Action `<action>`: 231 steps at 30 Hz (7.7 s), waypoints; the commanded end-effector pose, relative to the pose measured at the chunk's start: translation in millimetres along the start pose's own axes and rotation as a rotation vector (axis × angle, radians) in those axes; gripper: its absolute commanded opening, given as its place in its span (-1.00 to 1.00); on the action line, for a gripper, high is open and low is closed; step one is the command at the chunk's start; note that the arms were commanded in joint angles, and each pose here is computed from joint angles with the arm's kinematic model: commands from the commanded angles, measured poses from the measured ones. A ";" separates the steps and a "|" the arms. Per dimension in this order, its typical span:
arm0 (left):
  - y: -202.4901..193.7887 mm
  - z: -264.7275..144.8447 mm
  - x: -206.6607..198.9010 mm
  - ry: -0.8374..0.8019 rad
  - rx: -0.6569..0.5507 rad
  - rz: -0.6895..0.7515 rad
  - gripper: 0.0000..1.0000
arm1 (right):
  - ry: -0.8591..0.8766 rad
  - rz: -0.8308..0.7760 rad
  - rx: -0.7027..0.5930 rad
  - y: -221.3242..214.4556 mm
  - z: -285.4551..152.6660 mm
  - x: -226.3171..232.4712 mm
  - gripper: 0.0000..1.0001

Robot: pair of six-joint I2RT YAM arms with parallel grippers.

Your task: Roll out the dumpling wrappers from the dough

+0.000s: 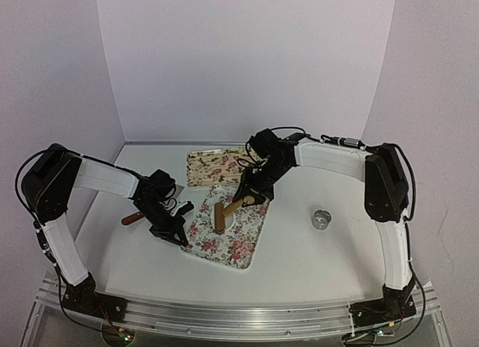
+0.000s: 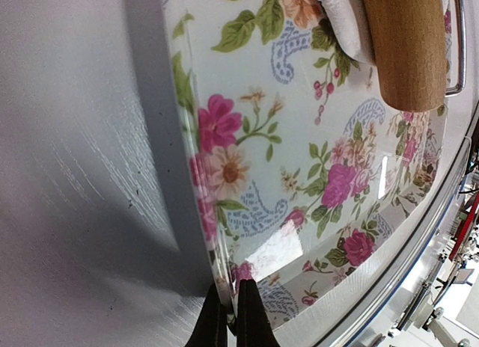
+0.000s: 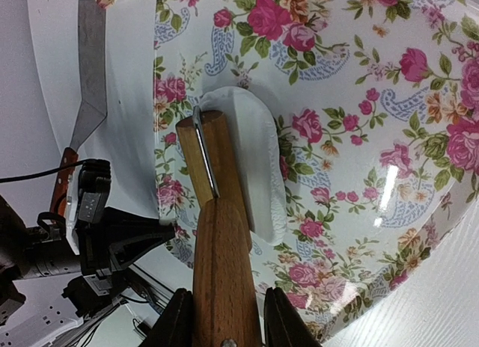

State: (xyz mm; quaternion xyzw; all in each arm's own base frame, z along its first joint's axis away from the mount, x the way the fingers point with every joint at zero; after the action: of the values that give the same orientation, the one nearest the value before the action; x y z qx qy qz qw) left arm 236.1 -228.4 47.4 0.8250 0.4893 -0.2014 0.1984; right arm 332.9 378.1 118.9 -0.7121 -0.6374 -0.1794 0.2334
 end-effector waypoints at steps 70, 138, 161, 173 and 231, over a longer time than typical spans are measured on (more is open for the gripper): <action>7.2 -24.5 39.0 0.149 -0.094 -0.104 -1.00 | -0.823 0.331 0.049 -61.8 -1.6 -238.5 -1.00; 6.4 -26.9 43.6 0.145 -0.105 -0.124 -1.00 | -0.861 0.405 0.055 -76.6 -27.2 -268.2 -1.00; 6.6 -31.1 37.7 0.121 -0.114 -0.114 -1.00 | -0.824 0.388 0.026 -70.7 -39.1 -255.4 -1.00; 61.8 -73.4 4.3 0.061 -0.223 -0.012 -0.29 | -0.309 0.164 -0.097 -14.1 -91.6 -107.9 -1.00; 69.0 36.8 3.3 0.022 -0.005 0.072 -1.00 | -0.690 0.273 0.041 -44.1 45.0 -178.2 -1.00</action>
State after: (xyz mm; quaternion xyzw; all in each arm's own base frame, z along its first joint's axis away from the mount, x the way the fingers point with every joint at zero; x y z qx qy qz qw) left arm 300.6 -283.8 47.3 0.8321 0.4610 -0.1983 0.2361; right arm 320.4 342.9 113.5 -0.7533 -0.6026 -0.1565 0.2118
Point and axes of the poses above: each gripper's point midway between its finger pads, its own z axis out along the fingers, its own x axis along the line the jaws close on, y = z × x, the point moved 4 cm from there along -z, back along the fingers, and after that the axes turned 3 degrees about z, right-handed, at the moved point
